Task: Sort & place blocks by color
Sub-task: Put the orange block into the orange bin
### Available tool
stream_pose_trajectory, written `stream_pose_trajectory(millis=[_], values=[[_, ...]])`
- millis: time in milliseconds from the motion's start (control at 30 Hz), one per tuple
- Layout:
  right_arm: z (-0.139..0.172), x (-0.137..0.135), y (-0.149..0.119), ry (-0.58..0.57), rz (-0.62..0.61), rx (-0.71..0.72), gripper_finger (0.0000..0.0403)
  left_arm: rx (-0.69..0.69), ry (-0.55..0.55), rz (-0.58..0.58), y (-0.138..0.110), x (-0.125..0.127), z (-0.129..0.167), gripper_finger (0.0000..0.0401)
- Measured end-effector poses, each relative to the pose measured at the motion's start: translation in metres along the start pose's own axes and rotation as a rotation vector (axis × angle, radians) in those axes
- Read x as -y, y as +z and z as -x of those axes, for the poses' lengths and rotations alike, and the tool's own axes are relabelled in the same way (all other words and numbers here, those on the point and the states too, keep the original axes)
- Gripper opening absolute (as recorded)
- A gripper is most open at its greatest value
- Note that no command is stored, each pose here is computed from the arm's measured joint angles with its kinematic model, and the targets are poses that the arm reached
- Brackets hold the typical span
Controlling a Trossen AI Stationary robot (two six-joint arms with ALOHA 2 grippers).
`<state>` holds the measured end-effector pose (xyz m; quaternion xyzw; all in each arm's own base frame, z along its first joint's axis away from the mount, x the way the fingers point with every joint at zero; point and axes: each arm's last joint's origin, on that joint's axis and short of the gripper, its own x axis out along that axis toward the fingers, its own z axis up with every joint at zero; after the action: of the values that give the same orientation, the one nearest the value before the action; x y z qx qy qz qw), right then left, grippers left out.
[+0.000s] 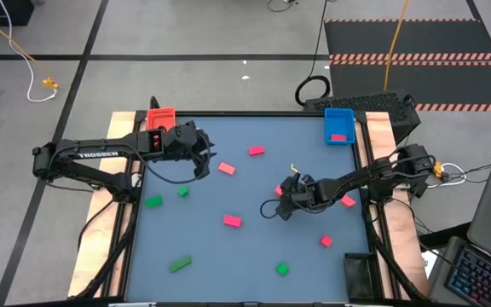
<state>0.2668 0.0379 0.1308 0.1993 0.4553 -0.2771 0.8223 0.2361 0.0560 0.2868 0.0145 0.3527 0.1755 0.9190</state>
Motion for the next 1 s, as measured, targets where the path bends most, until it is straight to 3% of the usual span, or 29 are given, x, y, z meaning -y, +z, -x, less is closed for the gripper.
stream_pose_trajectory(millis=[100, 300, 400, 667, 1000], values=[[0.006, -0.001, 0.013, 0.022, 0.078, 0.107, 0.0121, -0.008, 0.001, -0.004, -0.001, 0.000, 0.000, 0.0150], [0.020, 0.023, 0.045, -0.062, 0.143, 0.260, 0.0121, -0.031, 0.000, 0.000, -0.003, 0.000, 0.000, 0.0150], [0.026, 0.044, 0.060, -0.143, 0.135, 0.293, 0.0121, -0.080, -0.003, 0.007, -0.008, 0.001, 0.000, 0.0150], [0.053, 0.092, 0.090, -0.228, 0.075, 0.394, 0.0121, -0.161, -0.002, 0.026, -0.016, 0.001, 0.001, 0.0150], [0.072, 0.109, 0.102, -0.232, 0.074, 0.484, 0.0121, -0.115, 0.020, 0.016, -0.019, 0.000, -0.006, 0.0150]])
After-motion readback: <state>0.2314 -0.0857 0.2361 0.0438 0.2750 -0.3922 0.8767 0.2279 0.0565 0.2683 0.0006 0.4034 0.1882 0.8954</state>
